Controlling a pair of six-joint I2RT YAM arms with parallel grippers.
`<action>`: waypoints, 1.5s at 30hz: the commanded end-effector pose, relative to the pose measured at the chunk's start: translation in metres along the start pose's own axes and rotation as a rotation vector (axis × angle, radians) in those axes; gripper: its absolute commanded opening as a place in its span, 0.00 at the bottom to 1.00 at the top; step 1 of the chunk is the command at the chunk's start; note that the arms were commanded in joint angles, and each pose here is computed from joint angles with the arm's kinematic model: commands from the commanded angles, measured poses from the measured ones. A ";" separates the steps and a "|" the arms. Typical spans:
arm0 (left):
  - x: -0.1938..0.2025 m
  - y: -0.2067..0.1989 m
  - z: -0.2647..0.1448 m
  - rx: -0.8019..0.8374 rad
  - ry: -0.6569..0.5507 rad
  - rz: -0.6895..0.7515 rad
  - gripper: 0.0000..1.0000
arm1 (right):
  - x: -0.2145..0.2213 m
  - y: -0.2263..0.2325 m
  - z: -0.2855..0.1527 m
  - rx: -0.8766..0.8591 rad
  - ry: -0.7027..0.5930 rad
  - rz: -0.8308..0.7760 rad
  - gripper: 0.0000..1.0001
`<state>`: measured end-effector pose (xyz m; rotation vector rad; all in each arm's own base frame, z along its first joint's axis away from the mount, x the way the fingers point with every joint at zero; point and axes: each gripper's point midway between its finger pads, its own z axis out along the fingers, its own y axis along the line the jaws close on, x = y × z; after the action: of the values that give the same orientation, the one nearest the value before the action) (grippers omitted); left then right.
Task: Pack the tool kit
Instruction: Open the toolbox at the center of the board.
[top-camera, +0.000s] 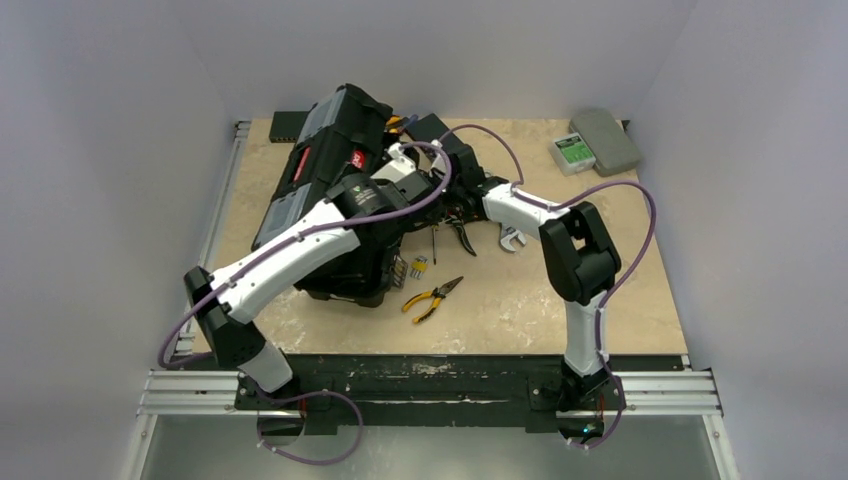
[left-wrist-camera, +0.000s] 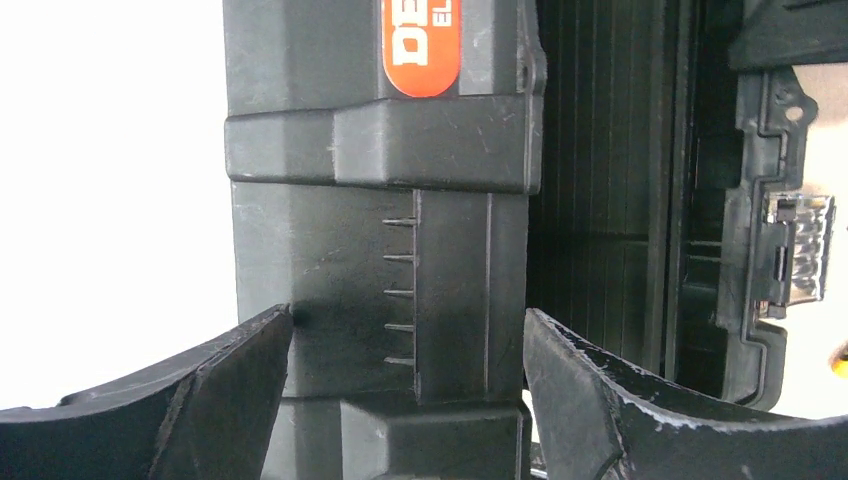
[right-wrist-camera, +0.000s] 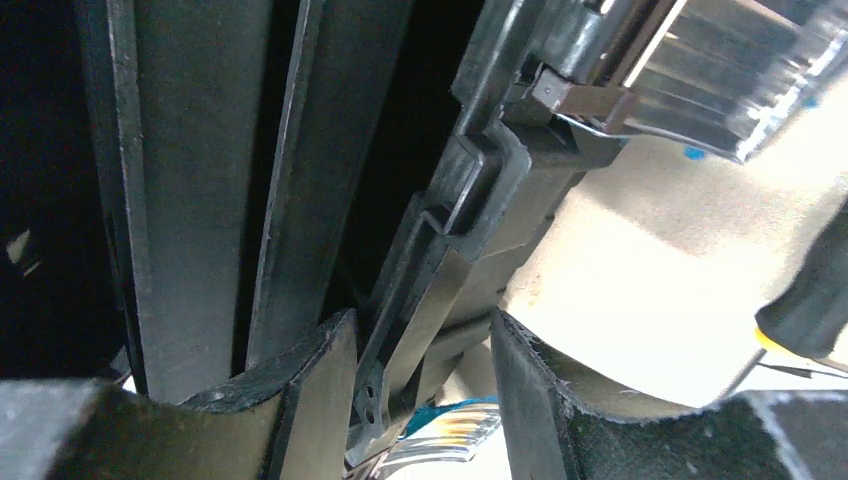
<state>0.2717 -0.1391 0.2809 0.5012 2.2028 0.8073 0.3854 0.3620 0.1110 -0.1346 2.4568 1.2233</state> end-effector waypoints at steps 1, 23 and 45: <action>0.011 0.061 0.007 -0.071 -0.008 -0.099 0.80 | 0.007 -0.014 0.005 0.025 0.024 -0.017 0.47; 0.075 0.121 0.065 0.176 0.103 -0.633 0.63 | 0.005 -0.026 0.008 0.027 0.025 -0.030 0.36; 0.139 0.122 0.182 0.368 0.368 -1.115 0.00 | 0.001 -0.028 -0.002 -0.012 0.013 -0.041 0.28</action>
<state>0.2573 0.1175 0.2042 -0.5693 2.6514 0.3012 0.4142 0.3403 0.1115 -0.1408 2.3786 1.2217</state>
